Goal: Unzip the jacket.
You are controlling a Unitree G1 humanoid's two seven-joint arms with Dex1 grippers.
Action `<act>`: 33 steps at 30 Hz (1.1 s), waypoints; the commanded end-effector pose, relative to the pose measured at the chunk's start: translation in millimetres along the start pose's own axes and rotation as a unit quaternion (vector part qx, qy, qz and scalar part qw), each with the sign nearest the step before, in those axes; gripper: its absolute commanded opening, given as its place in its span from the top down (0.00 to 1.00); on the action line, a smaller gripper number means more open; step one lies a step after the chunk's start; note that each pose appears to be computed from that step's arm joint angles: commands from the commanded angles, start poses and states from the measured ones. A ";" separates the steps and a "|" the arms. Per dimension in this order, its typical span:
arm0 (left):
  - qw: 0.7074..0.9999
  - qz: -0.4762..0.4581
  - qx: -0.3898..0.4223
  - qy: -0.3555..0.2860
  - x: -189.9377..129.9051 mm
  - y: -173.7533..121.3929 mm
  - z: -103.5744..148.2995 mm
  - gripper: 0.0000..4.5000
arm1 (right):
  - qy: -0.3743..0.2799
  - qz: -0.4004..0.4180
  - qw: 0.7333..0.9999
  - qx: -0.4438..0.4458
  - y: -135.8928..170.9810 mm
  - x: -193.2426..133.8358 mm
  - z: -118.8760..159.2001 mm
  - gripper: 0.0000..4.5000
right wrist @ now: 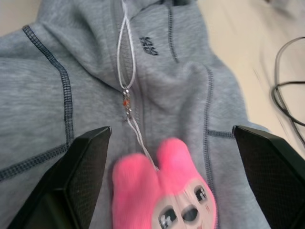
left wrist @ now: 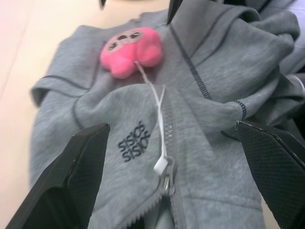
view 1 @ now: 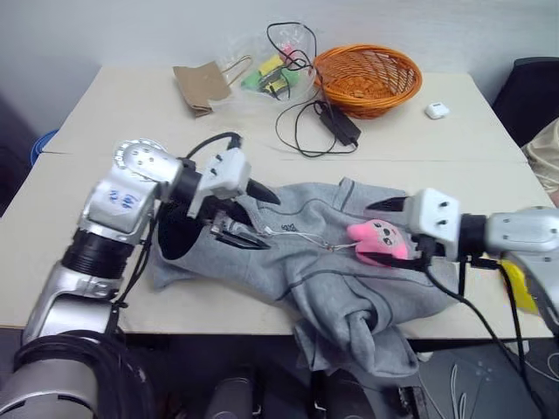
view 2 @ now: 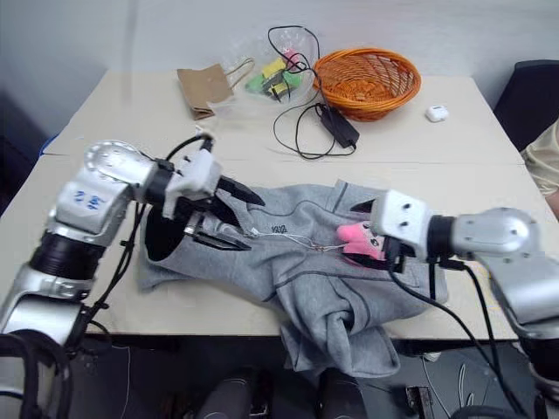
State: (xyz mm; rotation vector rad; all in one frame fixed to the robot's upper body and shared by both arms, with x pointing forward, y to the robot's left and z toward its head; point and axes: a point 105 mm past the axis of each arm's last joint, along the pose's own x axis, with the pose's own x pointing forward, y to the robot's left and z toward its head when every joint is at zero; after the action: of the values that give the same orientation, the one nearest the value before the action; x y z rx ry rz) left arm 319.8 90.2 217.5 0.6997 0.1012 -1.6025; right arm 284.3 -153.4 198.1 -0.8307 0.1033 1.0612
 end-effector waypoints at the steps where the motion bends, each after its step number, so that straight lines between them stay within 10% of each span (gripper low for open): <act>1: 0.999 0.010 0.031 0.013 -4.2 7.7 0.6 0.00 | 0.006 -0.024 1.000 -0.007 -7.2 -2.5 1.0 0.18; 4: 0.999 0.006 0.030 0.012 -3.1 7.7 -2.9 0.00 | 0.024 -0.020 1.000 0.000 -1.1 -4.8 -5.9 0.38; 17: 0.999 -0.003 0.023 0.033 28.7 12.0 -29.2 0.00 | 0.065 -0.045 0.997 0.021 3.6 -6.5 -35.1 0.38; 24: 0.999 -0.017 -0.002 0.041 37.6 7.8 -45.9 0.40 | 0.067 -0.056 0.996 0.025 2.1 -6.6 -38.1 0.39; 33: 0.994 -0.020 -0.032 0.098 46.6 -1.2 -84.8 0.40 | 0.077 -0.066 0.995 0.023 0.0 -3.8 -45.5 0.39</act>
State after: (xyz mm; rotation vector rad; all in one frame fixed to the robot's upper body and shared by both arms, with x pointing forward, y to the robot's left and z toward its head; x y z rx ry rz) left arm 347.8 82.9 138.3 0.7899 0.2597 -1.5861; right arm 294.2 -183.3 162.1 -0.8450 0.2249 0.8913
